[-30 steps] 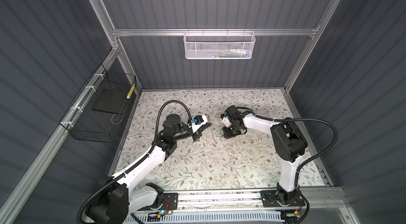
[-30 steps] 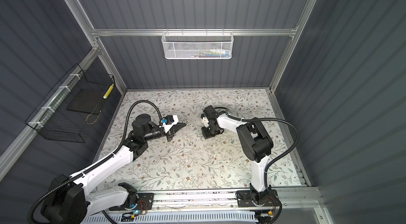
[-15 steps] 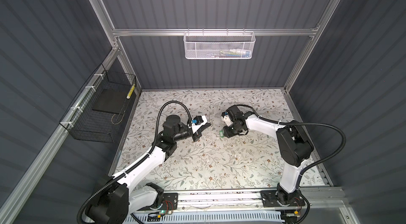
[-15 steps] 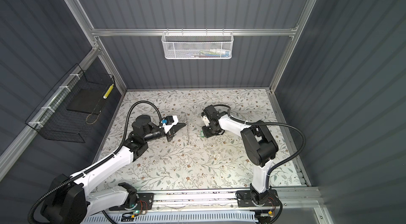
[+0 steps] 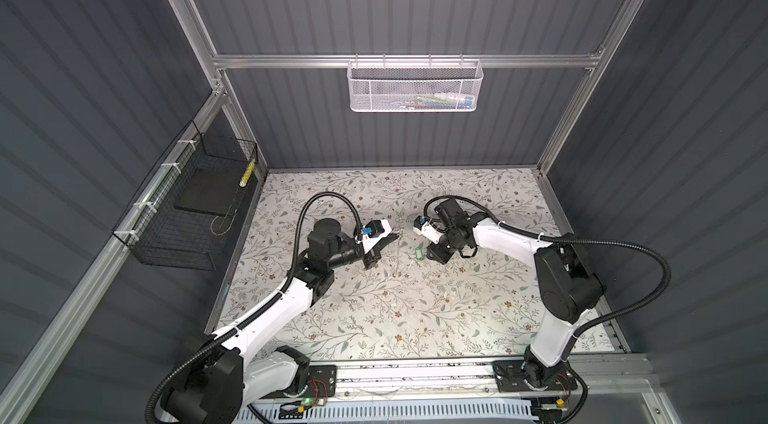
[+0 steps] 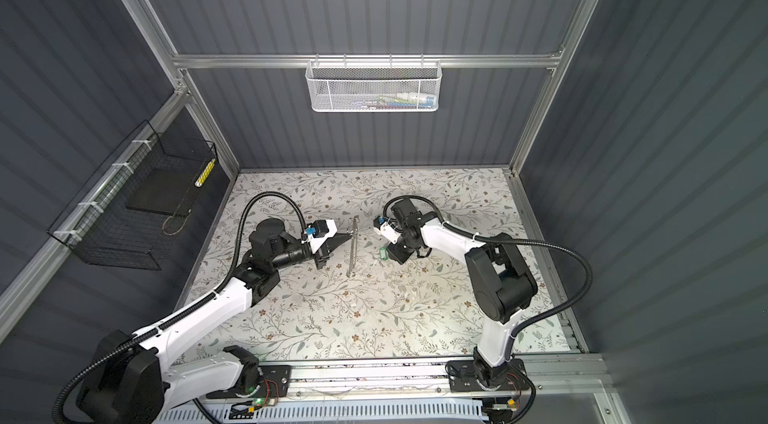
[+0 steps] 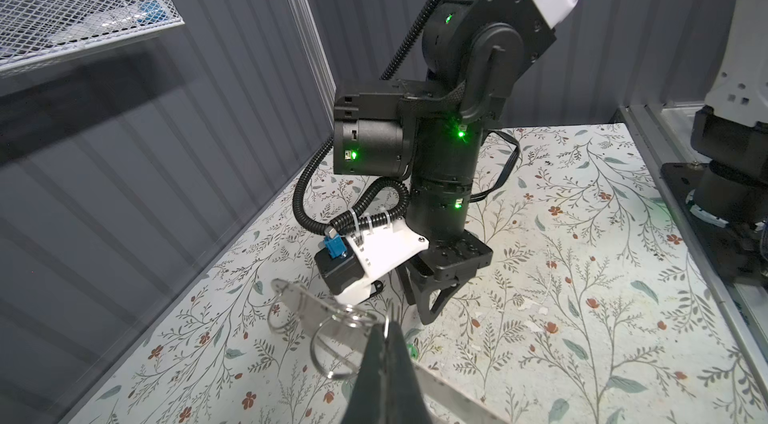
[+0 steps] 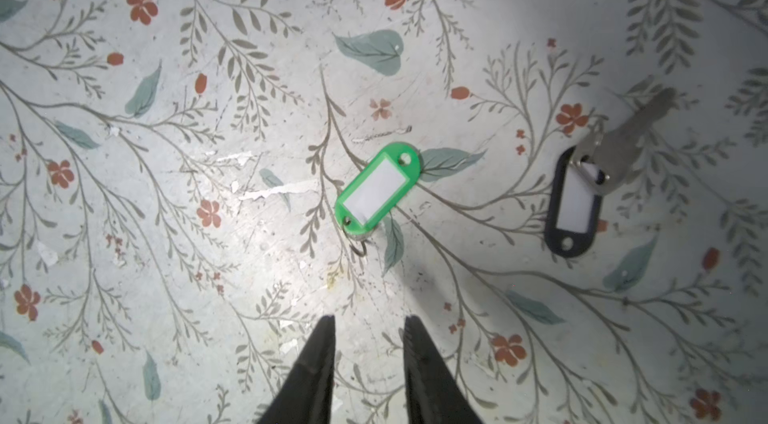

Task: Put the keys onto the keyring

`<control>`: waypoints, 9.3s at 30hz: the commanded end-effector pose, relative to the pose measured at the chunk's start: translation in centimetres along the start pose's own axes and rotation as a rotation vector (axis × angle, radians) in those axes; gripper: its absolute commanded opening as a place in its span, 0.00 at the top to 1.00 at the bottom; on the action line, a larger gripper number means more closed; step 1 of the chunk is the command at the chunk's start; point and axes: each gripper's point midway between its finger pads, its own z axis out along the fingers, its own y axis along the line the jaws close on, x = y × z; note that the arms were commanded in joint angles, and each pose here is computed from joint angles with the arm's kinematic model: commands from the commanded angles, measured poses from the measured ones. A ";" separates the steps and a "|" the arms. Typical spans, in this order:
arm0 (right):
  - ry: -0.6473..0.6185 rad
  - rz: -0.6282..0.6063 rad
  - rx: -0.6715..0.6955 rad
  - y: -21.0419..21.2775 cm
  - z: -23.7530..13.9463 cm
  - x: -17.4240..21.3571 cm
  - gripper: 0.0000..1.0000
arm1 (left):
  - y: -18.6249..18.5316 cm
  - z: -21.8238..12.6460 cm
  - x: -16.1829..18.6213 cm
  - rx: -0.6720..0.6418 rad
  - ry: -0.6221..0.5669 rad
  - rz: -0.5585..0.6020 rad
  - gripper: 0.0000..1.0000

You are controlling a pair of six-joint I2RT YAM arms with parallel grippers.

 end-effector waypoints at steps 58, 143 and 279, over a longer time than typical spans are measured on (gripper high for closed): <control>0.105 -0.452 -0.134 0.3 4.4 0.5 0.85 | 0.8 -0.2 0.1 -0.031 -0.021 0.028 1.00; -0.438 -0.002 -0.273 13.8 -19.1 -4.2 1.00 | -4.4 0.2 -4.3 0.153 -0.171 0.229 1.00; -0.624 -0.453 -0.121 13.3 -22.8 -5.0 1.00 | -6.2 1.2 -6.9 0.306 -0.087 0.215 0.58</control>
